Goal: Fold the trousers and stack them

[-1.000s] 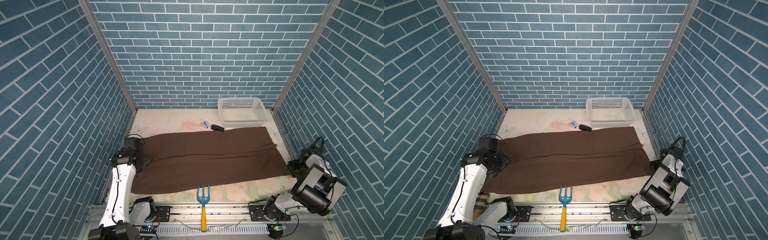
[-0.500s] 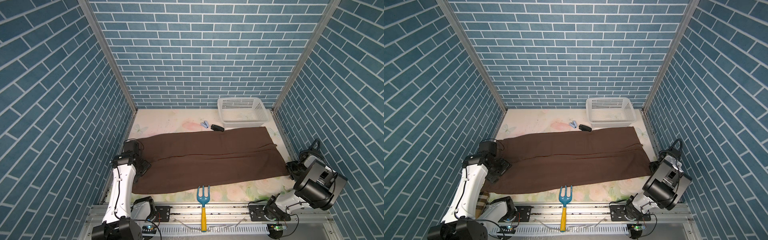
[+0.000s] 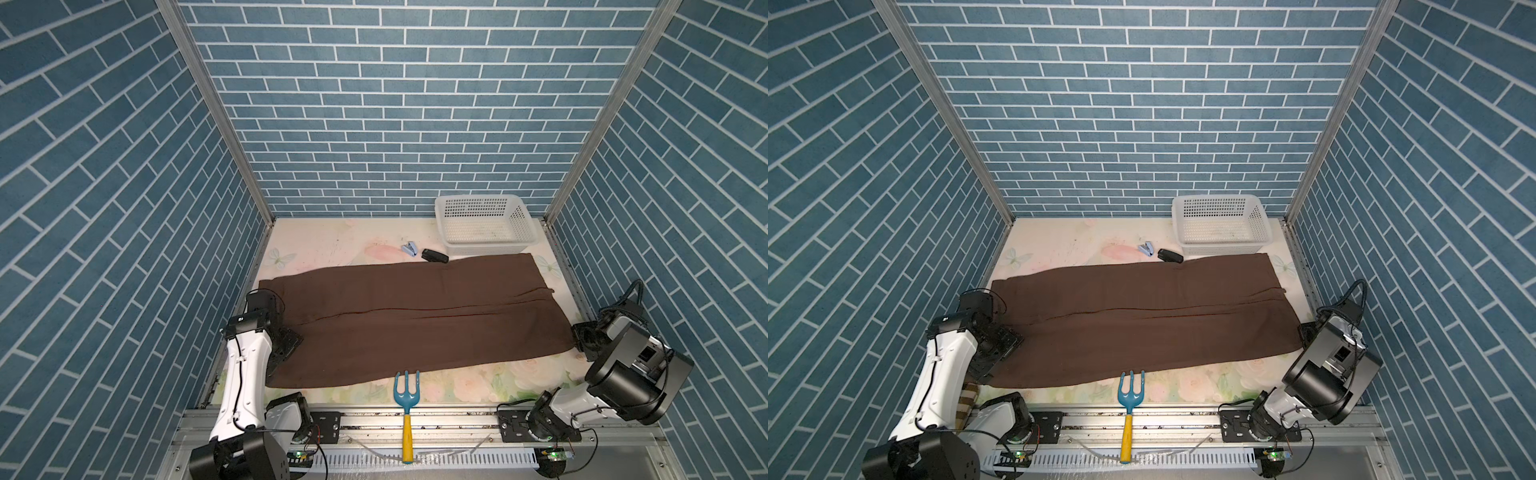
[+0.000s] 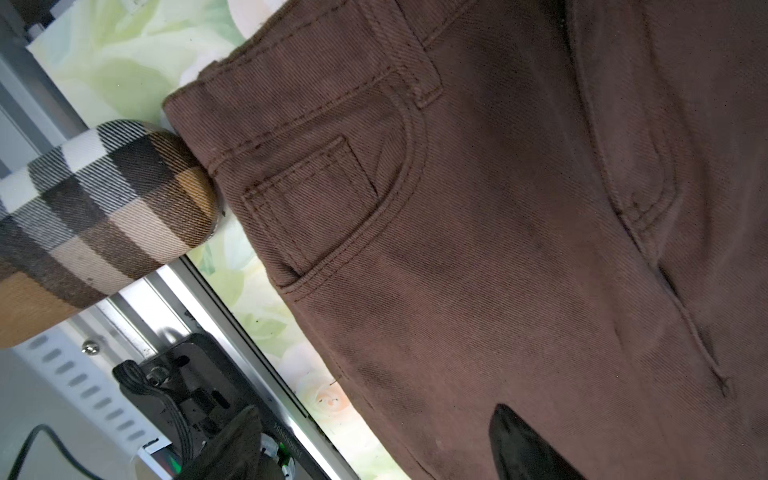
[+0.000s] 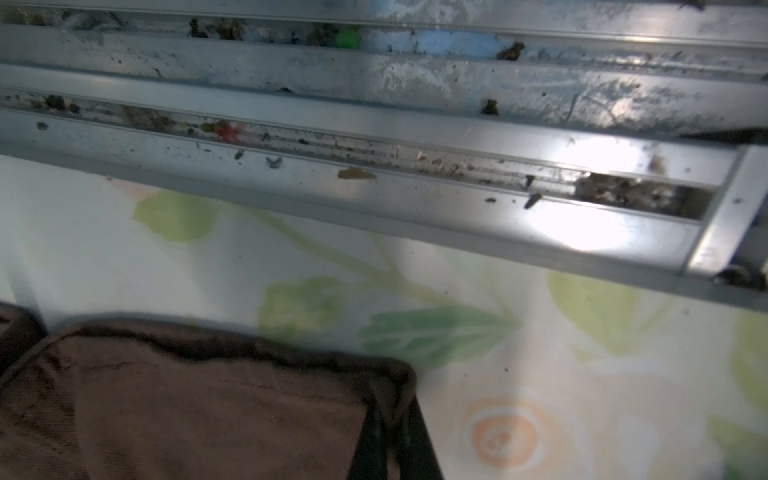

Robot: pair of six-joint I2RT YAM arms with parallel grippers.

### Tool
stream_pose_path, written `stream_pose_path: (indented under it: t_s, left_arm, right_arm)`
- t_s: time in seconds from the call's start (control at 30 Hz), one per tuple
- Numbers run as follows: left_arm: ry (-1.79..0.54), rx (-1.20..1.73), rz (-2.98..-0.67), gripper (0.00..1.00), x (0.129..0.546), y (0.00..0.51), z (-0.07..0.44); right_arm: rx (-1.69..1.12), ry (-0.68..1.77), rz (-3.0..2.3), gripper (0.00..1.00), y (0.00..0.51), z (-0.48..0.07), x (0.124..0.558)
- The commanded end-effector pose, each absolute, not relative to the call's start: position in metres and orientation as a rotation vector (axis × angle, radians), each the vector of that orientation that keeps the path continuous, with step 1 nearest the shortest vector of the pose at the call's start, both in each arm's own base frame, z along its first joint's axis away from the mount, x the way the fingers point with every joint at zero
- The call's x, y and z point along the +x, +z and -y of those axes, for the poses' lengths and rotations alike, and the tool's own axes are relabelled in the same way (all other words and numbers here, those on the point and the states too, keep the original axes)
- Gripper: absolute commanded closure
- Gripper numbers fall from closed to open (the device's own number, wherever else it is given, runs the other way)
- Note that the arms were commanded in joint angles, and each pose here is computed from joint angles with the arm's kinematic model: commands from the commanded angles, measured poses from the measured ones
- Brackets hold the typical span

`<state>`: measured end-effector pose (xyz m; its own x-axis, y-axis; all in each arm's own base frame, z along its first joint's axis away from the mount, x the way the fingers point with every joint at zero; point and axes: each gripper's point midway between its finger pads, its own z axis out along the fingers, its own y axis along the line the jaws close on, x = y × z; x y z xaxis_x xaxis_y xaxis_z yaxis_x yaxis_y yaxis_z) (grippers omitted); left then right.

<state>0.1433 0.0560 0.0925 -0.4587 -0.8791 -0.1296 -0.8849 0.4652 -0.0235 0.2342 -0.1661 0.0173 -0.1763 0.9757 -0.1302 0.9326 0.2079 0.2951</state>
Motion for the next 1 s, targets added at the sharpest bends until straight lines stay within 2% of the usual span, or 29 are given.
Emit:
stream_pose_path:
  t_s: [0.0, 0.37, 0.57, 0.83, 0.9, 0.97]
  left_arm:
    - [0.190, -1.664, -2.557, 0.11, 0.127, 0.084, -0.065]
    - [0.216, -1.843, -2.519, 0.01, 0.127, 0.041, -0.077]
    - [0.195, -1.899, -2.468, 0.01, 0.127, 0.029, -0.086]
    - [0.164, -1.876, -2.371, 0.12, 0.148, 0.012, -0.101]
    - [0.153, -1.864, -2.357, 0.19, 0.155, 0.011, -0.104]
    - [0.163, -1.844, -2.359, 0.30, 0.159, 0.011, -0.107]
  right_arm:
    - [1.895, 0.352, -2.224, 1.00, -0.005, 0.141, 0.229]
    - [1.867, 0.306, -2.222, 1.00, 0.004, 0.146, 0.227]
    - [1.889, 0.334, -2.232, 1.00, -0.003, 0.143, 0.227]
    - [1.876, 0.321, -2.227, 1.00, 0.001, 0.146, 0.229]
    - [1.873, 0.318, -2.229, 1.00, 0.002, 0.146, 0.229]
    - [1.875, 0.313, -2.227, 1.00, 0.002, 0.147, 0.229]
